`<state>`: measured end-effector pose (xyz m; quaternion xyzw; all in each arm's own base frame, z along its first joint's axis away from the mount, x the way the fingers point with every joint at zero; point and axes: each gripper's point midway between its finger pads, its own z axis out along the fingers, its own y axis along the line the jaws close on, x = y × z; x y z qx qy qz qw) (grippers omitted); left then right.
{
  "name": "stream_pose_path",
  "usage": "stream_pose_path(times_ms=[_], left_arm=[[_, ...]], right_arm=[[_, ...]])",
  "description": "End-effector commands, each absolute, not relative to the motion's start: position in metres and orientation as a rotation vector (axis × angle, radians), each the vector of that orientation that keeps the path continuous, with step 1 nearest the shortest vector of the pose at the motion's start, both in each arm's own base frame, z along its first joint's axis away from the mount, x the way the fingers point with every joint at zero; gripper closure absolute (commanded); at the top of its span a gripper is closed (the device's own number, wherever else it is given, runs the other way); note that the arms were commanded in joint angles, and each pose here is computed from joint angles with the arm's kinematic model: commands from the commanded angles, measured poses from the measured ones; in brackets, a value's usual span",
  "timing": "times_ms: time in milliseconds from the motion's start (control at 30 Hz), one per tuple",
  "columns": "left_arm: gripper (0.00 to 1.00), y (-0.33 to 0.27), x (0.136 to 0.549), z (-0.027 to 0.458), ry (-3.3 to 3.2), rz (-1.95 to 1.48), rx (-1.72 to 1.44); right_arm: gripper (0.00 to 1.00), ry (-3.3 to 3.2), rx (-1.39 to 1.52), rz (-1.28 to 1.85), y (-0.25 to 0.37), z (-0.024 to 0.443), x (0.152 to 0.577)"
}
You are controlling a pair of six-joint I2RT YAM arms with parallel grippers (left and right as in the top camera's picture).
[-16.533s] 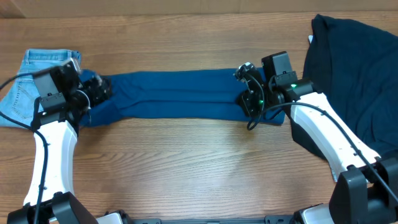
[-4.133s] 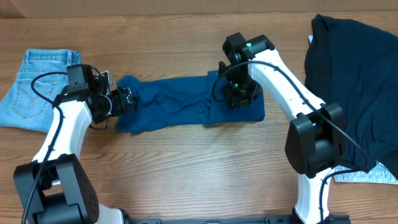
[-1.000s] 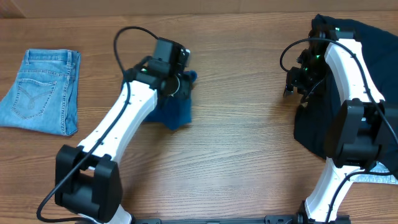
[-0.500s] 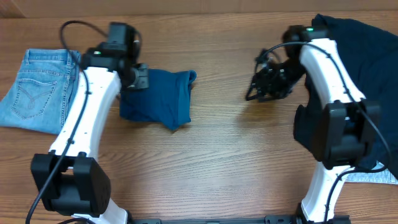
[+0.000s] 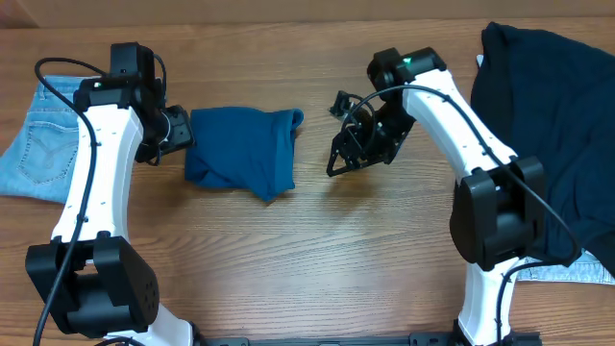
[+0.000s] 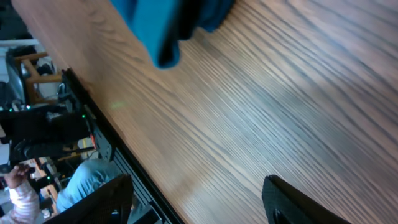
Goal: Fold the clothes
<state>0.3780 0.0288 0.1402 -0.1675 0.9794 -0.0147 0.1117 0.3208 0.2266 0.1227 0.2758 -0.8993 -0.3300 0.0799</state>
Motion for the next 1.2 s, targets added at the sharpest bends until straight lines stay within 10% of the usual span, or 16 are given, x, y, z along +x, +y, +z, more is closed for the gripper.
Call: stream_pose_path(times_ms=[0,433,1167], left_arm=[[0.38,0.012,0.373,0.125,2.900,-0.168,-0.407],[0.39,-0.003,0.361,0.075,2.931,-0.270,-0.196],[0.39,-0.018,0.358,0.079,2.904,-0.412,0.098]], right_arm=[[0.28,-2.682,0.911,-1.095,0.250,0.137,0.320],[0.20,-2.845,0.929,-1.190,0.288,0.140,0.361],[0.40,-2.799,0.871,-1.096,0.343,0.066,0.353]])
